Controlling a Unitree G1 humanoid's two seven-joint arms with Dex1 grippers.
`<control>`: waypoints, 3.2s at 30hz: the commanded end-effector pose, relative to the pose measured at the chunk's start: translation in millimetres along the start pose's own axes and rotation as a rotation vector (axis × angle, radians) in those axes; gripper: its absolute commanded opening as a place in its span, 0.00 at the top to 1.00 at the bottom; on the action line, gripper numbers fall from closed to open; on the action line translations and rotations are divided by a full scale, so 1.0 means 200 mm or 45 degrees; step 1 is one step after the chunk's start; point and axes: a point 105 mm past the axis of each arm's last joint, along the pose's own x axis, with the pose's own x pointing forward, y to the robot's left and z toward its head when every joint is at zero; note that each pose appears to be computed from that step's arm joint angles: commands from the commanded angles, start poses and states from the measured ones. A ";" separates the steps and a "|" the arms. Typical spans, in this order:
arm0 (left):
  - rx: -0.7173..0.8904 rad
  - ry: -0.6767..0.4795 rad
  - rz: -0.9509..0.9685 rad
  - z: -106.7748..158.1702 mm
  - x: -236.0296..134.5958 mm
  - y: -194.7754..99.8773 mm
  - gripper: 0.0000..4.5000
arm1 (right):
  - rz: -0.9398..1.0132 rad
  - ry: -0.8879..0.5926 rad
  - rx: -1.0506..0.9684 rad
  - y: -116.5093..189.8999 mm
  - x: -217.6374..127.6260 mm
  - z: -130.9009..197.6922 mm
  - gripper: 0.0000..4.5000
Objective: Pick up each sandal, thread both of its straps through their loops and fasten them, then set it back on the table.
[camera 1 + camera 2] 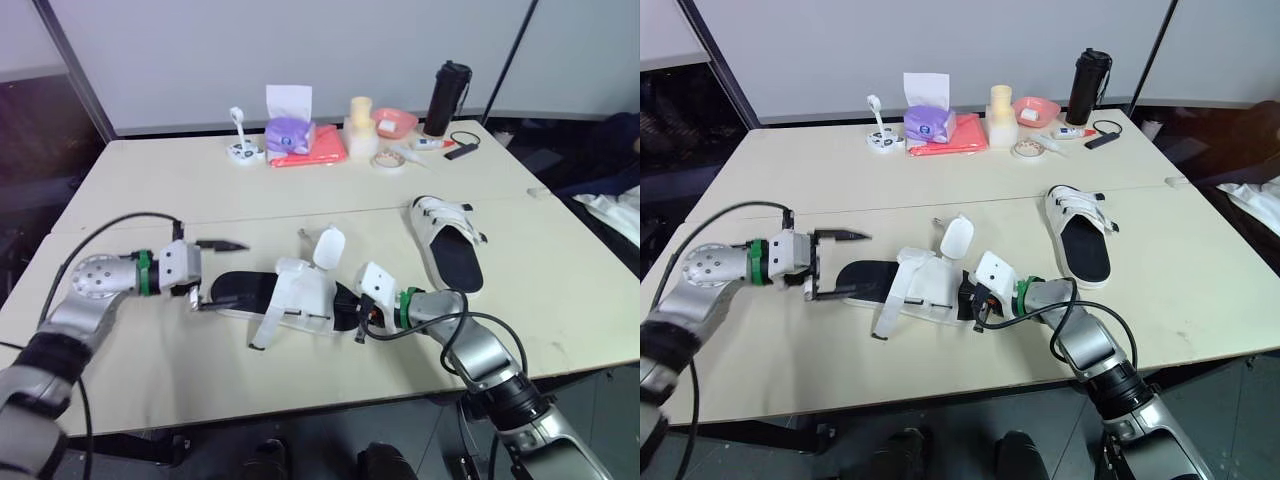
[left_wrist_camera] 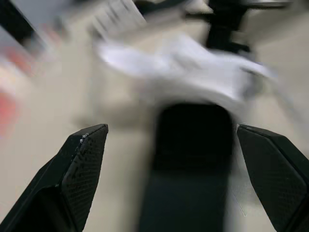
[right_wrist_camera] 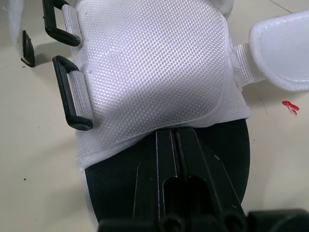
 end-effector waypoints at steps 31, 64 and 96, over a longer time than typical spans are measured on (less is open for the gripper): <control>-0.486 -0.083 -0.267 0.04 0.22 -0.15 0.78 | 0.009 0.076 0.021 0.03 0.00 -0.07 1.00; -1.092 -0.481 -0.343 0.33 0.34 0.10 0.99 | 0.004 0.085 0.013 0.03 0.01 -0.07 1.00; -0.998 -0.369 -0.231 0.22 0.32 0.07 0.99 | 0.012 0.099 0.017 0.06 0.00 -0.08 1.00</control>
